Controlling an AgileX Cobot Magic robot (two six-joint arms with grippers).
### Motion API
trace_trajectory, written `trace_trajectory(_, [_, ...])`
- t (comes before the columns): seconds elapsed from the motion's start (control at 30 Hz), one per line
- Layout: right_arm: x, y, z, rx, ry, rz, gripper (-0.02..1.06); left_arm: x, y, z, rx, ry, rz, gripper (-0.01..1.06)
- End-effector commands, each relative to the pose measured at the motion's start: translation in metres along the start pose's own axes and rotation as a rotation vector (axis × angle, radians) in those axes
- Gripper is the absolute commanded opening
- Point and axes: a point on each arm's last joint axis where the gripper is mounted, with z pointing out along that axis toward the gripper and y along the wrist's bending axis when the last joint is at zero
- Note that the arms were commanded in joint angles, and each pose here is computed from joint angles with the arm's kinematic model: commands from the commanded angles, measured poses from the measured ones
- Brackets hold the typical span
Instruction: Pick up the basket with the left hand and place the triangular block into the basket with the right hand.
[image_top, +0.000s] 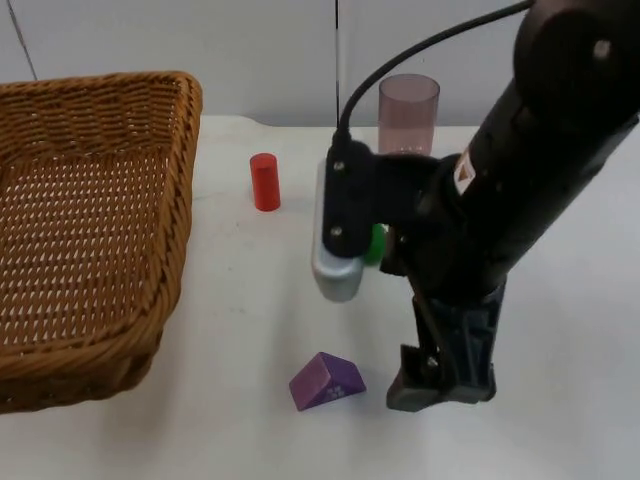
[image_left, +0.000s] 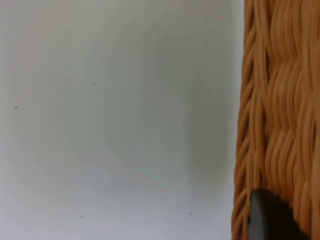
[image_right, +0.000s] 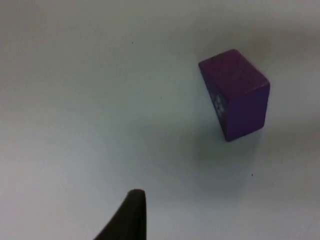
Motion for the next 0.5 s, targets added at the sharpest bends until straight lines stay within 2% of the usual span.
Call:
trace_trajectory(0.0, [-0.005,-0.002,0.005,0.021,-0.017,-0.049,1.00,0.001,-0.003,-0.003,0.025,-0.002,-0.012,0.00])
trace_trajectory(0.23, [-0.003,-0.003,0.034,0.027,-0.016,-0.134,1.00,0.001,-0.003,-0.003,0.022,0.001,-0.012,0.00])
trace_trajectory(0.47, [-0.012,-0.012,0.058,0.019,-0.017,-0.129,1.00,0.001,-0.003,-0.003,0.020,0.000,-0.013,0.00])
